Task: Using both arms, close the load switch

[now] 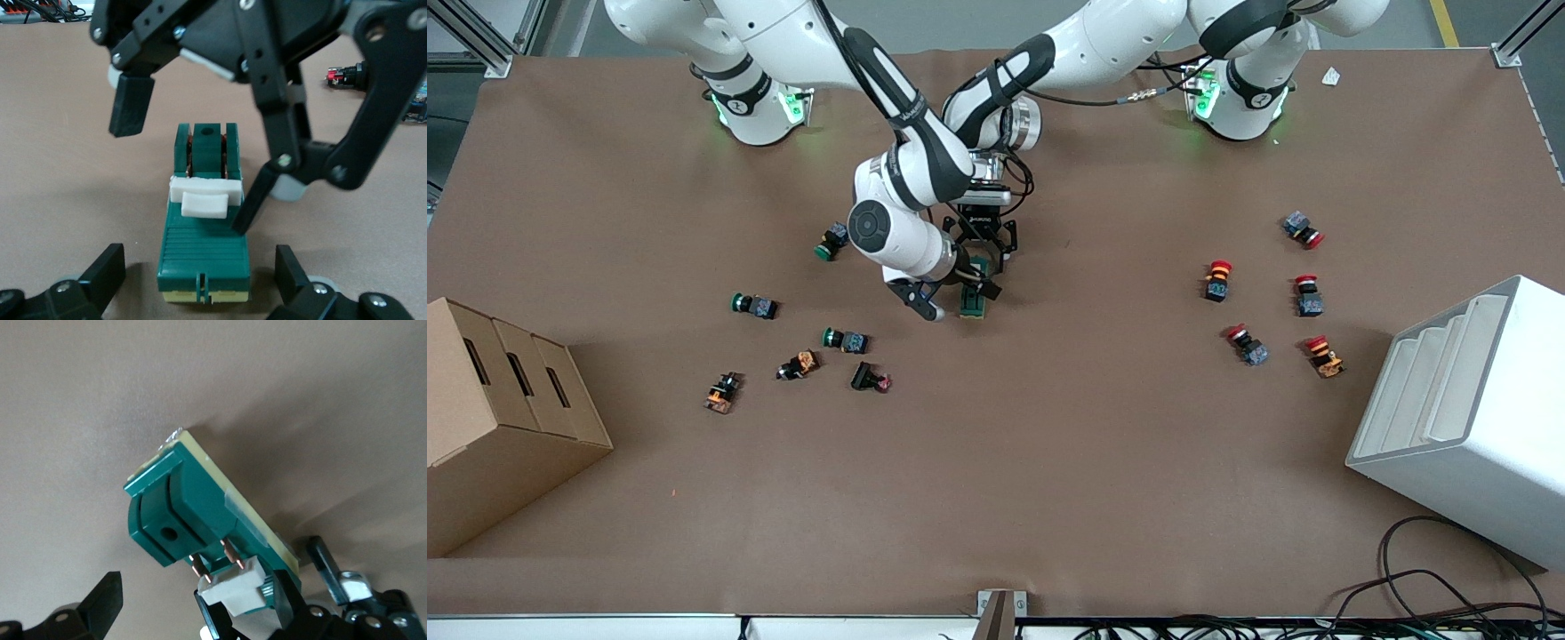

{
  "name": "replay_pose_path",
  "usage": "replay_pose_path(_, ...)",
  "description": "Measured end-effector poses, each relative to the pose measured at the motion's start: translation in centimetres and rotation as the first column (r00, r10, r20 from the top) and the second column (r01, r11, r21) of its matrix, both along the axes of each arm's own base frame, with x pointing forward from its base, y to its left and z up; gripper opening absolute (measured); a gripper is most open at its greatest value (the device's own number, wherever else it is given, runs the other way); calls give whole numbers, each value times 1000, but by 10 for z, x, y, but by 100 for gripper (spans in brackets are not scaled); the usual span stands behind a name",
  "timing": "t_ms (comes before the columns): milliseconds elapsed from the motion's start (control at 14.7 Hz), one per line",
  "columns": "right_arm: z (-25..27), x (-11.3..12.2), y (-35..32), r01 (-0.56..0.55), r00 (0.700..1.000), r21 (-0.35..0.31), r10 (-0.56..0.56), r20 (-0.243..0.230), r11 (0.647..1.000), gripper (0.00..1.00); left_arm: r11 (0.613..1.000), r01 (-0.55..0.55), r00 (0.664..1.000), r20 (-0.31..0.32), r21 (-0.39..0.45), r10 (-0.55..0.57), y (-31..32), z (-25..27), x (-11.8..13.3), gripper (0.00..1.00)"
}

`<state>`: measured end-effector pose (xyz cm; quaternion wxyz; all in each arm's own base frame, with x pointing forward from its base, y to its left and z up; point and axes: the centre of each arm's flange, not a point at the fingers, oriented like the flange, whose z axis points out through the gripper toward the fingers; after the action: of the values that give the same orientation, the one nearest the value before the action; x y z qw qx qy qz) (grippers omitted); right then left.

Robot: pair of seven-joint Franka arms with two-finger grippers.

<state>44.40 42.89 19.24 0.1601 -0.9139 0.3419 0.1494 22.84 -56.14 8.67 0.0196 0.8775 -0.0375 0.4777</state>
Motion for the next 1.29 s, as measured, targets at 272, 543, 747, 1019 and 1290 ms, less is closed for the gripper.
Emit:
replay_pose_path(272,-8,-4,6,19,1000,4,-19,4,1000,100,1000,0,1000,0,0,0,0,0,0,100)
replay_pose_path(543,-11,-4,8,28,1000,8,-28,0,1000,100,1000,0,1000,0,0,0,0,0,0,100)
replay_pose_path(747,-5,5,6,23,999,17,-22,-40,1000,100,1000,0,1000,0,0,0,0,0,0,100)
replay_pose_path(1019,11,24,2,21,995,46,-16,-94,999,100,1000,-1,1000,1,0,1,0,0,0,100)
replay_pose_path(1290,33,52,1,50,998,83,-46,-51,995,100,1000,-1,1000,1,0,1,0,0,0,100)
